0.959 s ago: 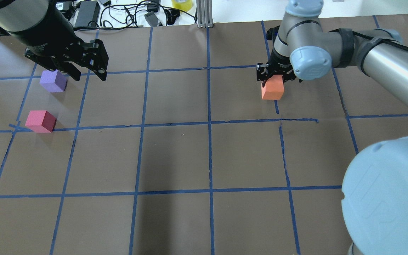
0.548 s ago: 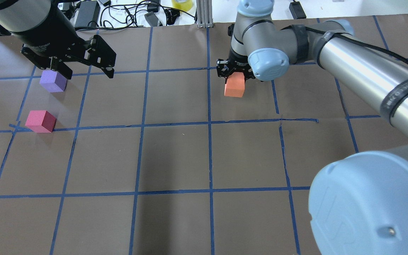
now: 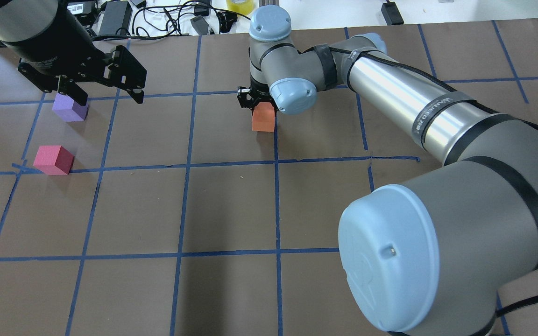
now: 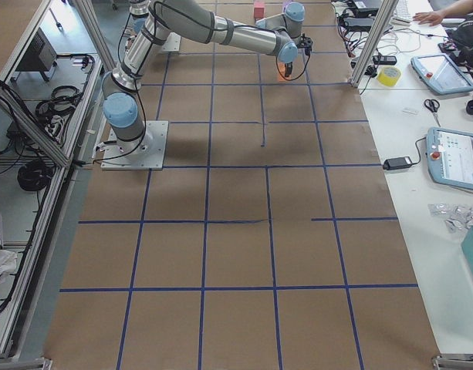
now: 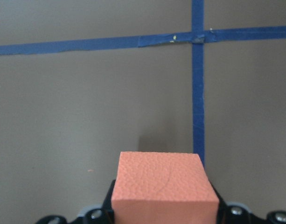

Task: Arrange blocks in a line
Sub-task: 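Carry the orange cube toward the left arm and set it down, then release the orange cube and raise the right gripper while the left arm reaches toward it, then lower the left gripper onto the orange cube and close it, then carry the orange cube toward the purple and pink cubes, then lower the orange cube between the purple and pink cubes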

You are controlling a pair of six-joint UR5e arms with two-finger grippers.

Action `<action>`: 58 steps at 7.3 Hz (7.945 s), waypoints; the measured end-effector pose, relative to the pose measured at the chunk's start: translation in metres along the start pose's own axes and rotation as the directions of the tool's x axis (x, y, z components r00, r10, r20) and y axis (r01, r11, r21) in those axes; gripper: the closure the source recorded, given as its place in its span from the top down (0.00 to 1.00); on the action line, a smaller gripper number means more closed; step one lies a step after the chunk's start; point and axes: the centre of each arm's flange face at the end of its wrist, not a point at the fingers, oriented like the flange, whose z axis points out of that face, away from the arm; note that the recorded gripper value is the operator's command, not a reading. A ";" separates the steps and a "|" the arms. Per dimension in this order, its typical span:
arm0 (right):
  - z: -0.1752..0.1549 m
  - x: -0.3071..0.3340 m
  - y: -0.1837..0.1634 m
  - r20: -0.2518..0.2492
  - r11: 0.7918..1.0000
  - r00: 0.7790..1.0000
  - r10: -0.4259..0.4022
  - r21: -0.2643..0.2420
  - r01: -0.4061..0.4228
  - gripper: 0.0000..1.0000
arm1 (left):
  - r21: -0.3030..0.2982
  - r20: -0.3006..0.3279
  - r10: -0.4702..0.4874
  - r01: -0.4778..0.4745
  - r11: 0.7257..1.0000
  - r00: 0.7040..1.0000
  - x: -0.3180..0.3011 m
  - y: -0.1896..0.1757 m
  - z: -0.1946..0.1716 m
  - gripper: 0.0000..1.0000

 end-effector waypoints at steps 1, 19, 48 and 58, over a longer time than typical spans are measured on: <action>0.010 -0.007 -0.007 0.002 1.000 1.000 -0.011 0.008 0.011 0.02 | -0.009 0.000 -0.010 0.010 1.000 1.000 -0.001 0.002 -0.002 0.99; -0.268 0.244 0.114 -0.090 0.992 0.990 -0.112 -0.074 0.106 1.00 | 0.073 -0.012 0.000 0.001 0.997 1.000 0.006 -0.054 0.046 1.00; -0.330 0.238 0.176 -0.119 0.994 0.987 -0.105 -0.029 0.102 1.00 | 0.024 0.008 0.015 -0.016 1.000 1.000 -0.327 -0.146 0.238 0.13; -0.338 0.238 0.179 -0.125 0.995 0.987 -0.104 -0.011 0.103 1.00 | 0.012 -0.079 0.061 -0.060 0.998 0.995 -0.386 -0.132 0.295 0.12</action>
